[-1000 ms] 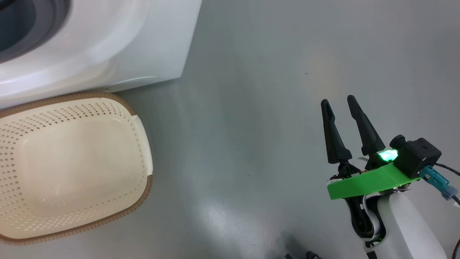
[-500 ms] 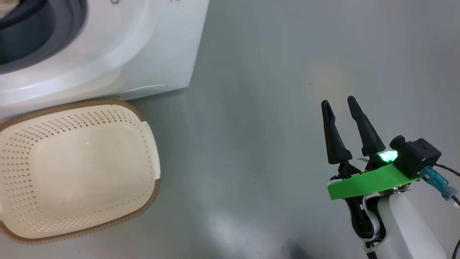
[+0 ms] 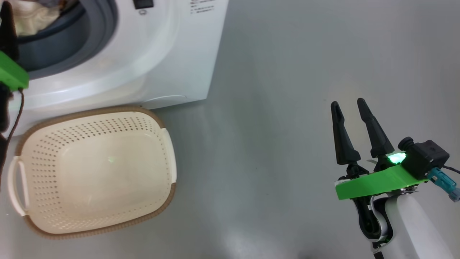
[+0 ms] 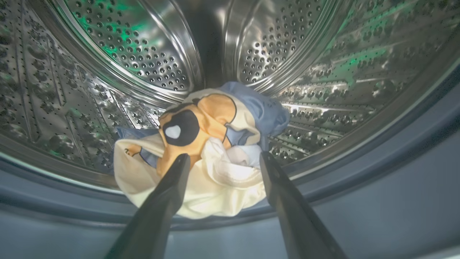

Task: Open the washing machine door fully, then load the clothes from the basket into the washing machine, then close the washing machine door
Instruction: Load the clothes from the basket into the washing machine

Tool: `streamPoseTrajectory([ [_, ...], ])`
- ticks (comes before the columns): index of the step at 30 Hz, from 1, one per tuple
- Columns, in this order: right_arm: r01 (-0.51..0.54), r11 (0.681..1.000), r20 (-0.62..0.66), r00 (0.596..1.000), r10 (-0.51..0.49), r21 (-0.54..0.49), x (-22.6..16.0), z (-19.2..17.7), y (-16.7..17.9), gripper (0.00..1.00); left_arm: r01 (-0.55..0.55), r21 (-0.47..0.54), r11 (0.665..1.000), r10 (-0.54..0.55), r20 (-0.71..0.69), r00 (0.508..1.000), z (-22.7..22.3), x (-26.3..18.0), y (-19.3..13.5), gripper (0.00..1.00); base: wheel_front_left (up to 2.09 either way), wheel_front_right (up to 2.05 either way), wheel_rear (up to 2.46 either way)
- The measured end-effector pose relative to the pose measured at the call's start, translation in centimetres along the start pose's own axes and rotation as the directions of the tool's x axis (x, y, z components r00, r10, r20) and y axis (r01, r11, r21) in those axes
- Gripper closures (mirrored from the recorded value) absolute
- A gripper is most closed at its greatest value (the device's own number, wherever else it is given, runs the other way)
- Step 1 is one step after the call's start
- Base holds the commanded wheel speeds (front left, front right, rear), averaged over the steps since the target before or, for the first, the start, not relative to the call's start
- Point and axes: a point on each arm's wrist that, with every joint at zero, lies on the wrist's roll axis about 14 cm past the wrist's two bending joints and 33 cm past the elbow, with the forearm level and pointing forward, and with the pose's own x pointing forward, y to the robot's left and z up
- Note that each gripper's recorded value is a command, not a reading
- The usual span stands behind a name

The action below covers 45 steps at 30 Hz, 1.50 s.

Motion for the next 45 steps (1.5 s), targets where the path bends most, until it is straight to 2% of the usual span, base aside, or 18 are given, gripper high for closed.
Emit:
streamPoseTrajectory([
  [6, -0.023, 1.0, 0.001, 1.0, 0.023, -0.003, -0.2, 0.1, 0.7, 0.0, -0.001, -0.067, 0.998, 0.008, 0.115, 0.993, 3.0, -1.5, -0.2, 0.0, 0.0, 0.0, 0.0],
  [18, -0.053, 0.998, 0.021, 0.998, 0.053, -0.016, -1.5, 1.4, 1.2, 0.0, -0.035, -0.078, 0.996, 0.047, 0.155, 0.987, 1.2, -7.8, 0.4, 0.0, 0.0, 0.0, 0.0],
  [45, -0.108, 0.993, 0.049, 0.993, 0.11, -0.039, -5.9, 3.3, 2.2, 0.0, -0.153, -0.004, 0.988, 0.15, 0.224, 0.963, -1.6, -23.1, 2.7, 0.0, 0.0, 0.0, 0.0],
])
